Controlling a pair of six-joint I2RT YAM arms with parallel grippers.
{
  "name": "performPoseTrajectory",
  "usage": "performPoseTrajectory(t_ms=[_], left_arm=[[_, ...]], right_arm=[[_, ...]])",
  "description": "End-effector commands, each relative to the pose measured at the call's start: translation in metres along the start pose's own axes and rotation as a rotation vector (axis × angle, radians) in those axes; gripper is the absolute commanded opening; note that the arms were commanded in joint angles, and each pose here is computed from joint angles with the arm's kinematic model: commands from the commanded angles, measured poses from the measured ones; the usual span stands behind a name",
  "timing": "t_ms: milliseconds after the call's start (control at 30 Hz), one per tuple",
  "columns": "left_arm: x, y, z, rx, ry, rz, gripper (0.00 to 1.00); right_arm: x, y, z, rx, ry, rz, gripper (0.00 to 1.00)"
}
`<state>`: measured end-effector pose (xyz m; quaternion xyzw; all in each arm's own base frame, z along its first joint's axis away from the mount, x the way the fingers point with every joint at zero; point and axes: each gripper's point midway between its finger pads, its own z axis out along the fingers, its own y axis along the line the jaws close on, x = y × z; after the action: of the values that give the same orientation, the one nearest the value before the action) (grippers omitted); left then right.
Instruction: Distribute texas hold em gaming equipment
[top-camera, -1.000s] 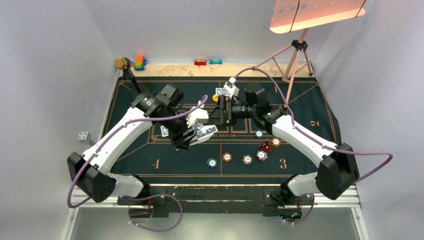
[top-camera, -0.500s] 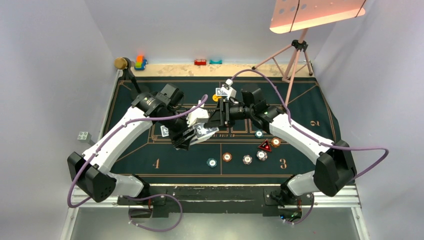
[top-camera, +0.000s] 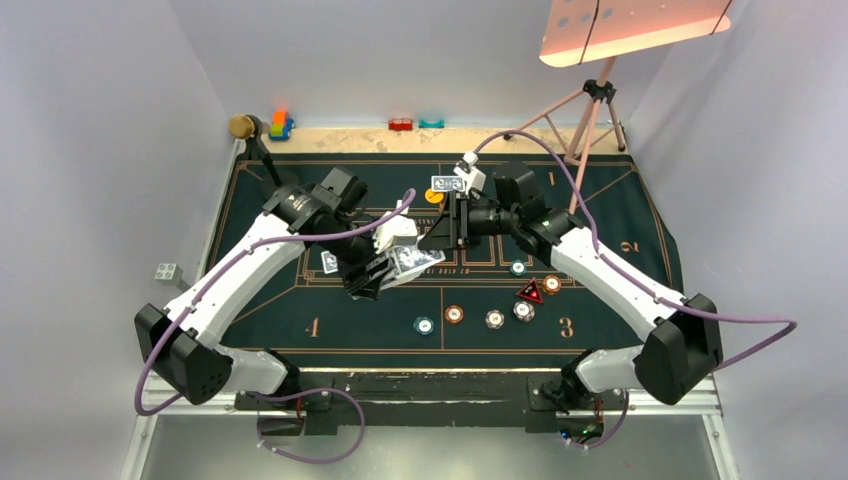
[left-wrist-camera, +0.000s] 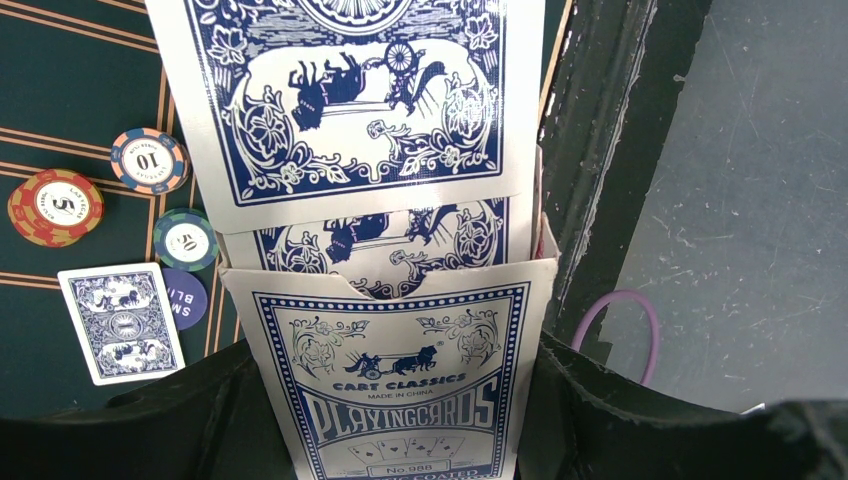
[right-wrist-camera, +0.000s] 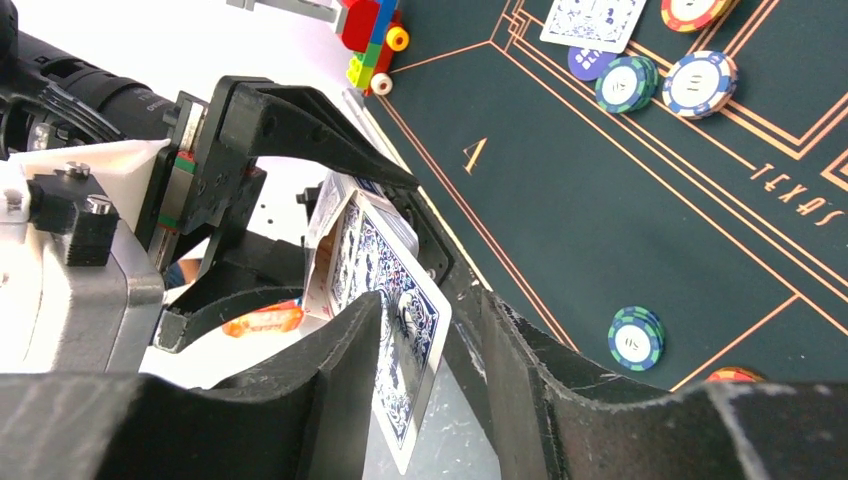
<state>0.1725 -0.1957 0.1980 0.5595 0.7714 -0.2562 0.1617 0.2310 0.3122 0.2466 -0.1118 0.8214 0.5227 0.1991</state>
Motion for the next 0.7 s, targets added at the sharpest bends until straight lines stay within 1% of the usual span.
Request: performPoseTrajectory(t_ms=[0,33,100,200,267,433,667], left_arm=[[-0.014,-0.004,-0.007,0.0,-0.068,0.034,0.0],[-0.014,-0.005,-0.007,0.002,-0.068,0.034,0.0],[-0.013,-0.005,-0.007,0.002,-0.068,0.034,0.0],[-0.012,-0.006,-0.007,0.001,-0.069,0.035,0.0],[-0.012,-0.006,-0.007,0.001,-0.069,0.036,0.0],[-0.011,-0.006,-0.007,0.003,-0.067,0.035,0.0],[-0.012,-0.006,-0.006,0.007,-0.067,0.034,0.0]], right_arm=[[-0.019,0.019,-0.016,0.015,-0.069,-0.088,0.43],[-0.02,0.02,-0.017,0.019,-0.07,-0.092,0.41],[-0.021,0.022,-0.019,0.023,-0.077,-0.096,0.35],[-0.024,0.022,-0.021,0.04,-0.09,-0.097,0.21],[-0.024,0.021,-0.023,0.055,-0.095,-0.1,0.14],[-0.028,0.02,-0.03,0.094,-0.112,-0.117,0.12],[-0.037,0.024,-0.046,0.1,-0.147,-0.136,0.08]])
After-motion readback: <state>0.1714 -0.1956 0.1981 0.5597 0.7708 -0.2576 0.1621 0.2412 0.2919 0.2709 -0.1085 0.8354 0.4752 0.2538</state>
